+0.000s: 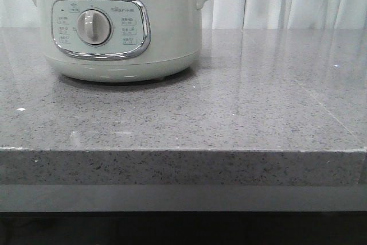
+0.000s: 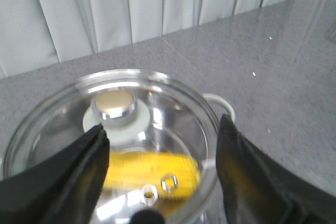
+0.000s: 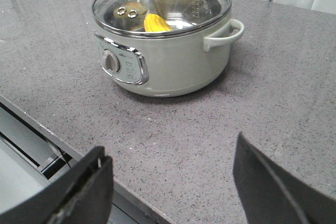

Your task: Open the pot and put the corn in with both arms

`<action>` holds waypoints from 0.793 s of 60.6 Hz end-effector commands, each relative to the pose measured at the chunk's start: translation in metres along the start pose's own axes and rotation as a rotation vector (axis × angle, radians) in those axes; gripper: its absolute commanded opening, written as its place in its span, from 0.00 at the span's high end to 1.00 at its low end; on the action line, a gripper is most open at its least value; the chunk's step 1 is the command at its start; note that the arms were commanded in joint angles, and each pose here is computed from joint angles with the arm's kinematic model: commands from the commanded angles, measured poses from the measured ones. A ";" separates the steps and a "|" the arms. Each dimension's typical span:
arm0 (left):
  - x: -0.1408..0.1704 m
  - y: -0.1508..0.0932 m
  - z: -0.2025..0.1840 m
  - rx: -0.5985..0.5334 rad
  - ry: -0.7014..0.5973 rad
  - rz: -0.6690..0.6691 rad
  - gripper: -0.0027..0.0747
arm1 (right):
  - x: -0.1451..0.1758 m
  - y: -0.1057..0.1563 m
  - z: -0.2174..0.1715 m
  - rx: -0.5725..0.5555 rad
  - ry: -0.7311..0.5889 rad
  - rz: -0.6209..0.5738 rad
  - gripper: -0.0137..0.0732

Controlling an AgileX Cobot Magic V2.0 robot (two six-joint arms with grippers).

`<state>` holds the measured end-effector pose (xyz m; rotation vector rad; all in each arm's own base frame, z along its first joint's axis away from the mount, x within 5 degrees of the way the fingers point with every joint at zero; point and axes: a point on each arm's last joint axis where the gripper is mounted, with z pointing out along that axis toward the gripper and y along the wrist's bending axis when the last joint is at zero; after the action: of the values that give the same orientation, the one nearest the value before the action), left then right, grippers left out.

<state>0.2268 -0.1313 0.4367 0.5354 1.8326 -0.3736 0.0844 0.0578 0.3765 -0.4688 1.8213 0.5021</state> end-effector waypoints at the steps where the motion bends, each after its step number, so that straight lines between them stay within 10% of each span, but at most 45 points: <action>1: -0.001 -0.005 -0.031 0.008 -0.131 -0.004 0.40 | -0.014 0.001 -0.004 -0.002 -0.100 0.006 0.26; 36: 0.092 -0.010 -0.119 0.016 -0.178 -0.021 0.40 | -0.013 0.001 -0.004 -0.003 -0.092 0.006 0.26; 48: 0.100 -0.010 -0.117 0.016 -0.160 -0.021 0.63 | -0.012 0.001 -0.004 -0.003 -0.076 0.006 0.40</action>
<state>0.1006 -0.0627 0.3643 0.5217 1.7855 -0.4019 0.0841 0.0578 0.3757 -0.4722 1.8302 0.5011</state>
